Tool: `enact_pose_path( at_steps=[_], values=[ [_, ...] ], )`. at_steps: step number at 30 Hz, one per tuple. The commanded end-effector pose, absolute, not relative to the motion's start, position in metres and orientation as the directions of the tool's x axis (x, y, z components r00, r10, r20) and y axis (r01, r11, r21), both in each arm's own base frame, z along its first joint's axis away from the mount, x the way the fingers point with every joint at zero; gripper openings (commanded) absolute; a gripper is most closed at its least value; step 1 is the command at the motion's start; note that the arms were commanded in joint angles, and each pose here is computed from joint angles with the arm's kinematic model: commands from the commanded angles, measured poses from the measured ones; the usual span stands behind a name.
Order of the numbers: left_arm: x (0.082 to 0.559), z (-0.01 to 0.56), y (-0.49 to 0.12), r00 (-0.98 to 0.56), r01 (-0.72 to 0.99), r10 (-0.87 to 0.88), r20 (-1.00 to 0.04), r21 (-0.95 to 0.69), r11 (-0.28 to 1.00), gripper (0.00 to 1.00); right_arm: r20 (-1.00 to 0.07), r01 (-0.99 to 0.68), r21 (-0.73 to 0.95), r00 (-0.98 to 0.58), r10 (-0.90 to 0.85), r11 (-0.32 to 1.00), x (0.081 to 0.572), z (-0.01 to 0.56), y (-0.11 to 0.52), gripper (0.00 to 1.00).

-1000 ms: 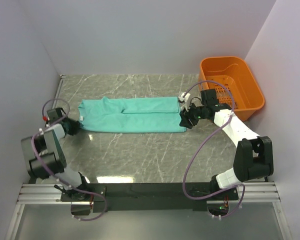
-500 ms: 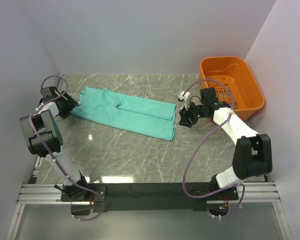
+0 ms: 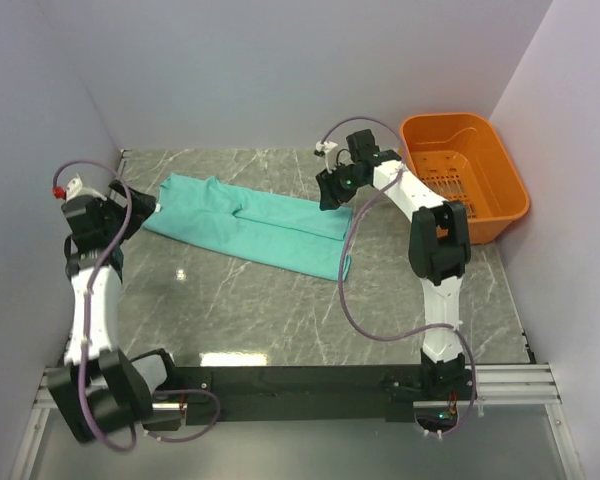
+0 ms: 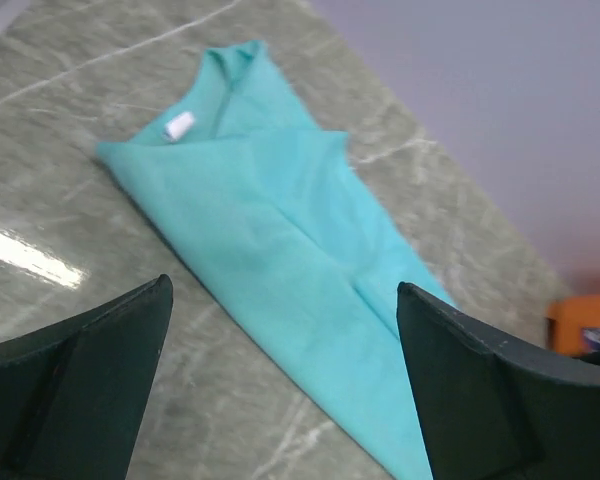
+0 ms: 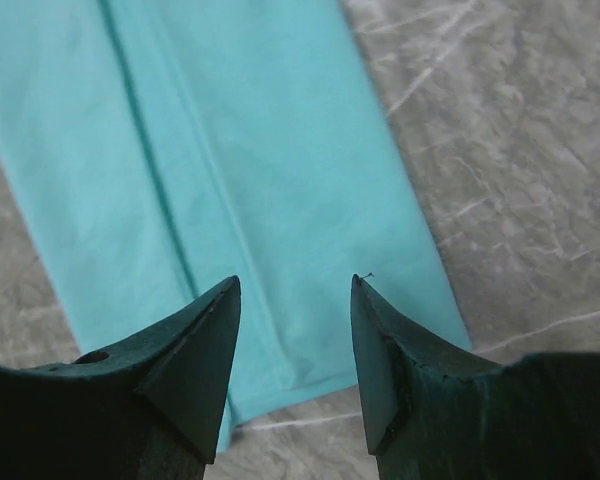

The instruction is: Fold and stack the t-shirts

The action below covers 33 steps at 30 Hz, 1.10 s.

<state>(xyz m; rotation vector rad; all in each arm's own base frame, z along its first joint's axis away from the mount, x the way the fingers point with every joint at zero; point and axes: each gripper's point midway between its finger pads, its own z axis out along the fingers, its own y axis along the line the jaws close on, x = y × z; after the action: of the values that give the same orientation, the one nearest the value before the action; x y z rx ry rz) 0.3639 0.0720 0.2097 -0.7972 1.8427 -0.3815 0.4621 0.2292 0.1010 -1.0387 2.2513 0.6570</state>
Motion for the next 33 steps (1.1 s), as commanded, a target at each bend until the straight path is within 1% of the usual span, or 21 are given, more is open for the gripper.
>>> enact_pose_path(
  at_steps=[1, 2, 3, 4, 5, 8, 13, 21, 25, 33],
  values=[
    [0.338, 0.209, 0.052, -0.237, -0.296, -0.712, -0.661, -0.649, 0.701, 0.99, -0.586, -0.696, 0.192, -0.647, -0.488, 0.692, 0.473, 0.088, 0.209, 0.55],
    [0.331, 0.217, 0.046, -0.226, -0.262, -0.706, -0.671, -0.656, 0.708, 1.00, -0.572, -0.690, 0.191, -0.656, -0.492, 0.698, 0.473, 0.084, 0.206, 0.55],
    [0.324, 0.207, 0.040, -0.246, -0.258, -0.715, -0.654, -0.667, 0.699, 0.99, -0.555, -0.684, 0.193, -0.667, -0.497, 0.704, 0.473, 0.075, 0.204, 0.55],
    [0.319, 0.211, 0.028, -0.264, -0.208, -0.720, -0.642, -0.691, 0.693, 0.99, -0.548, -0.680, 0.181, -0.670, -0.501, 0.711, 0.475, 0.070, 0.200, 0.55],
    [0.314, 0.200, 0.021, -0.287, -0.202, -0.730, -0.620, -0.706, 0.679, 0.99, -0.535, -0.673, 0.181, -0.679, -0.502, 0.717, 0.475, 0.063, 0.196, 0.54],
    [0.306, 0.195, 0.009, -0.316, -0.165, -0.738, -0.597, -0.731, 0.662, 0.99, -0.526, -0.658, 0.158, -0.687, -0.502, 0.736, 0.478, 0.054, 0.188, 0.54],
    [0.296, 0.182, 0.001, -0.349, -0.162, -0.734, -0.582, -0.734, 0.659, 0.99, -0.508, -0.636, 0.130, -0.701, -0.500, 0.760, 0.486, 0.044, 0.176, 0.54],
    [0.287, 0.161, -0.007, -0.379, -0.176, -0.748, -0.545, -0.751, 0.636, 0.99, -0.525, -0.650, 0.107, -0.679, -0.512, 0.752, 0.491, 0.048, 0.169, 0.54],
    [0.286, 0.158, -0.010, -0.390, -0.169, -0.755, -0.527, -0.765, 0.622, 0.99, -0.530, -0.646, 0.079, -0.673, -0.517, 0.760, 0.499, 0.047, 0.165, 0.54],
    [0.285, 0.157, -0.011, -0.394, -0.166, -0.753, -0.526, -0.766, 0.621, 0.99, -0.533, -0.646, 0.059, -0.665, -0.524, 0.761, 0.509, 0.045, 0.161, 0.55]
  ],
)
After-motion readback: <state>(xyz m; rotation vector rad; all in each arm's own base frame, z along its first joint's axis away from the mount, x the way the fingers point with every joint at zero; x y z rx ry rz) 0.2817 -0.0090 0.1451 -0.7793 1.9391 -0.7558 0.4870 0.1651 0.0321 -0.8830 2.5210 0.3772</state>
